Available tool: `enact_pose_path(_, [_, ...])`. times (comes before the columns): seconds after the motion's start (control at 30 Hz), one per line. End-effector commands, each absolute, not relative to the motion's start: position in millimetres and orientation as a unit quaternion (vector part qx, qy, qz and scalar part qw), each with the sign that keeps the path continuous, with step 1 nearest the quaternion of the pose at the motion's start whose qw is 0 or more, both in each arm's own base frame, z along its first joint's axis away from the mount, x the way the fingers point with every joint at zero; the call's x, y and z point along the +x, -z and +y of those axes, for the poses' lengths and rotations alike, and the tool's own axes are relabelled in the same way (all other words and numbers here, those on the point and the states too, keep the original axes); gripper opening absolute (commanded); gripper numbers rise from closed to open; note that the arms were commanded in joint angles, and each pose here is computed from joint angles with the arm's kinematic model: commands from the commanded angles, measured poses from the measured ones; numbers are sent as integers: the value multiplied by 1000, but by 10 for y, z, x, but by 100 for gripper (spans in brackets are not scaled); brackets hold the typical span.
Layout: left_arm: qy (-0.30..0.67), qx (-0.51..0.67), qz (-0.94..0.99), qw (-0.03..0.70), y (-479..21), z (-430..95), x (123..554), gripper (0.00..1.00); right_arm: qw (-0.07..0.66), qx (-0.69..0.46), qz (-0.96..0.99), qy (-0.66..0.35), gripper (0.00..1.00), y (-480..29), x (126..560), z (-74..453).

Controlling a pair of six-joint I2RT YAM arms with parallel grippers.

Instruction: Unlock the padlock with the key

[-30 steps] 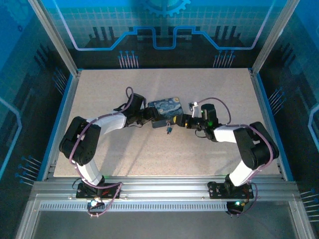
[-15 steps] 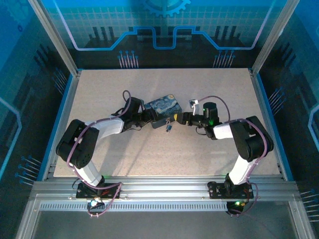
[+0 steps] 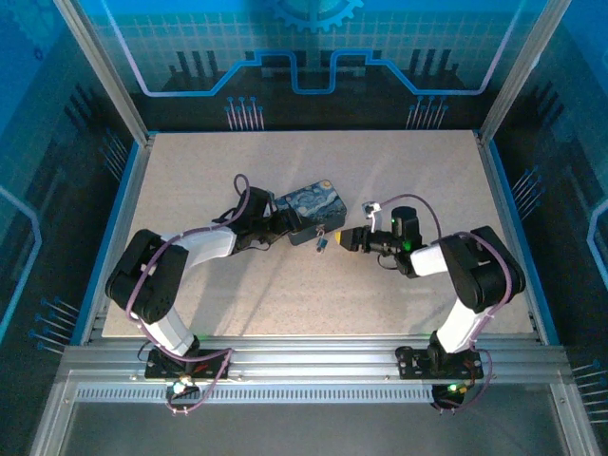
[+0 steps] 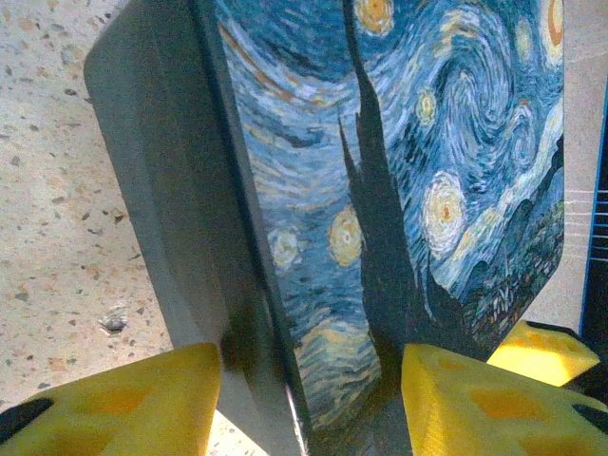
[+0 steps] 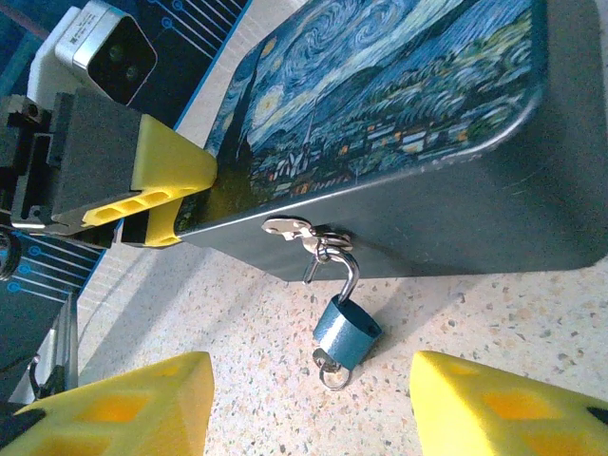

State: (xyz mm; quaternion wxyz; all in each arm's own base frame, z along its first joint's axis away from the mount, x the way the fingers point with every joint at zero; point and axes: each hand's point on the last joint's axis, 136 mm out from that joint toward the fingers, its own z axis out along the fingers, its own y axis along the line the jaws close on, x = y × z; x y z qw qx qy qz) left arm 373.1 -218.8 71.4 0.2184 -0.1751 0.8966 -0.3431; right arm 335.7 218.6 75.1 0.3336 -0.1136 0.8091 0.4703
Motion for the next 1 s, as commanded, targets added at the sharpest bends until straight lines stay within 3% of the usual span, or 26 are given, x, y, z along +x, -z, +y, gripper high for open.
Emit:
enact_pose_path(0.0, [309,-182,919,165,-390,-2165,3428,53,336,-136,797,-483,57,-735,3345,2296])
enact_pose_path(0.97, [307,-182,920,158,-308,-2292,3345,53,299,-154,789,-514,49,-453,3379,2457])
